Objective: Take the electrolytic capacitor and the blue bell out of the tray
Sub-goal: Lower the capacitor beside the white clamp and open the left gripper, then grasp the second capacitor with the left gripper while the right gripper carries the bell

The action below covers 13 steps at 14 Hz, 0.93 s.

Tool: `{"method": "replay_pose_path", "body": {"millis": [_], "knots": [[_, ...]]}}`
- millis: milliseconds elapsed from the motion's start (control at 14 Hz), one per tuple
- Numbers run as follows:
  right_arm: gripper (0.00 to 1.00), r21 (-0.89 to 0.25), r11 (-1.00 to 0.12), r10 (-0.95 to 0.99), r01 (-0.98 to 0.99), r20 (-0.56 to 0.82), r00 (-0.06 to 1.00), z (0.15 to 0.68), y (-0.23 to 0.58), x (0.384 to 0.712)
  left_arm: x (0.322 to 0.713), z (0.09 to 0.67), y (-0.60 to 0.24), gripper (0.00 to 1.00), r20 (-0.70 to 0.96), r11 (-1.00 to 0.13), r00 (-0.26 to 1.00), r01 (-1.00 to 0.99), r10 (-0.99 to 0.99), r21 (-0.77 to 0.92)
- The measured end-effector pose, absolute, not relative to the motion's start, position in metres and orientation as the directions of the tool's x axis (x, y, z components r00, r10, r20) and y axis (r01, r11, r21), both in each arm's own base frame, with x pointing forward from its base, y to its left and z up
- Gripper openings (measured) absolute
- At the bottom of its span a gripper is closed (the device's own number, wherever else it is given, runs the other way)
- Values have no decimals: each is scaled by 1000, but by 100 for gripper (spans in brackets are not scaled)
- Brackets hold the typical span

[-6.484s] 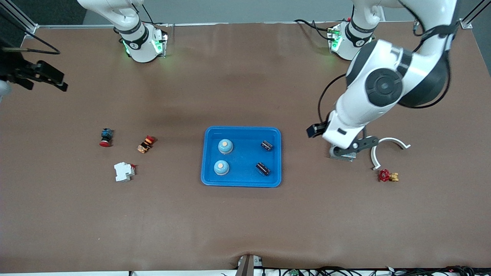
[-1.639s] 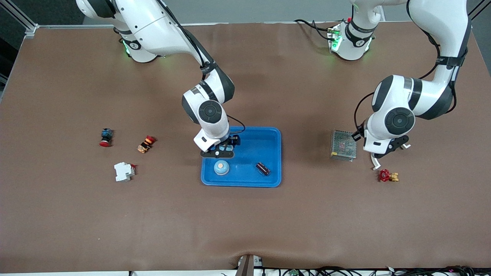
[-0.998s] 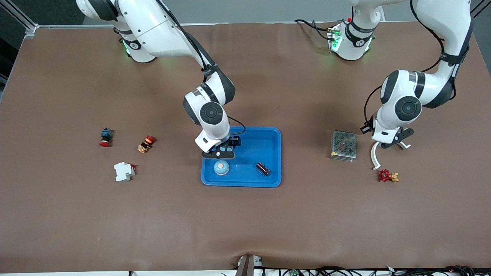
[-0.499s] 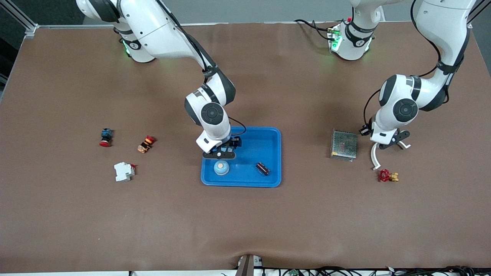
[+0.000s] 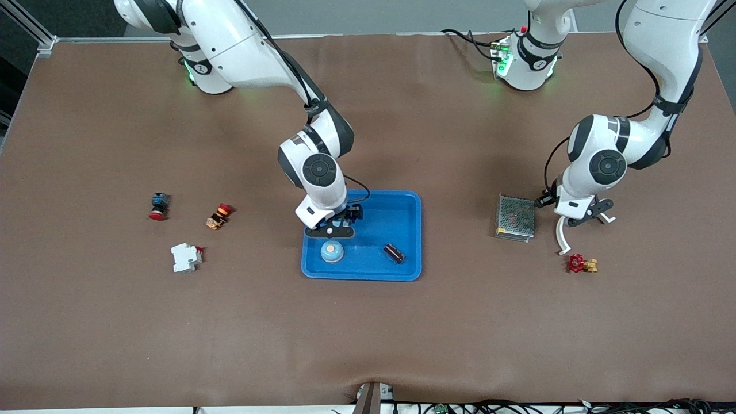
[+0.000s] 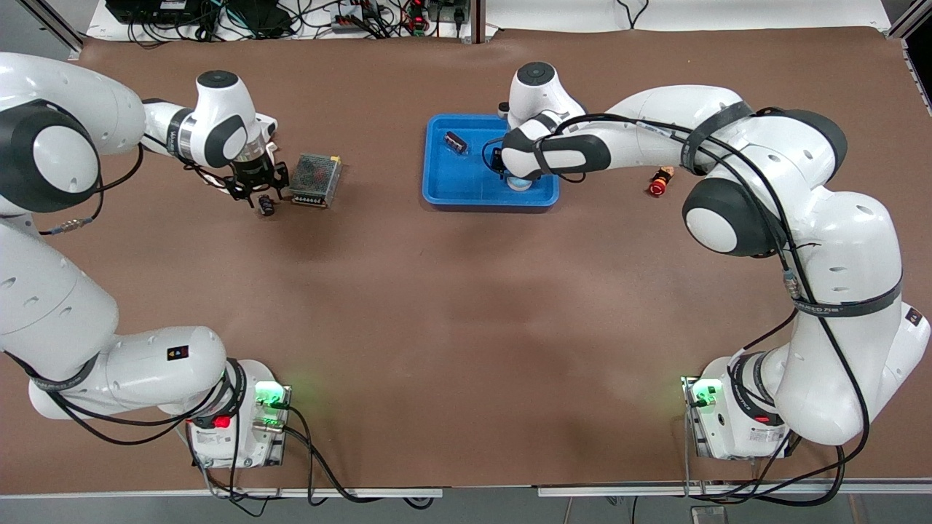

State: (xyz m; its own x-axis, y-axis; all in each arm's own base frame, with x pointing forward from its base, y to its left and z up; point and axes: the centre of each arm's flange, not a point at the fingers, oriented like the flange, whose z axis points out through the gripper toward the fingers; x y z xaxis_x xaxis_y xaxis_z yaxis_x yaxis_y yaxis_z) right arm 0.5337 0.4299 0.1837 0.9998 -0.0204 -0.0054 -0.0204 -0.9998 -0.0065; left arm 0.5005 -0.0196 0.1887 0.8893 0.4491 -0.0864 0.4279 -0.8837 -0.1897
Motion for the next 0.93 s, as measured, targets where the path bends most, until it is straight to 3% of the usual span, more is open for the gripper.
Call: {"method": "replay_pose_path", "body": {"millis": [143, 214, 356, 926], "knots": [[94, -7, -1000, -20, -20, -5, 1000, 184, 430, 534, 513, 203, -20, 98, -60, -883, 891, 433, 450, -182], [89, -7, -1000, -18, -18, -5, 1000, 184, 430, 534, 520, 214, -22, 100, -51, -882, 893, 433, 448, -185], [68, -7, -1000, -16, -16, -4, 1000, 184, 430, 534, 535, 242, -35, 100, -47, -884, 898, 420, 437, -205], [68, 9, -1000, 19, 19, -21, 1000, 204, 428, 542, 574, 305, -169, 100, 24, -865, 874, 485, 486, -128]]}}
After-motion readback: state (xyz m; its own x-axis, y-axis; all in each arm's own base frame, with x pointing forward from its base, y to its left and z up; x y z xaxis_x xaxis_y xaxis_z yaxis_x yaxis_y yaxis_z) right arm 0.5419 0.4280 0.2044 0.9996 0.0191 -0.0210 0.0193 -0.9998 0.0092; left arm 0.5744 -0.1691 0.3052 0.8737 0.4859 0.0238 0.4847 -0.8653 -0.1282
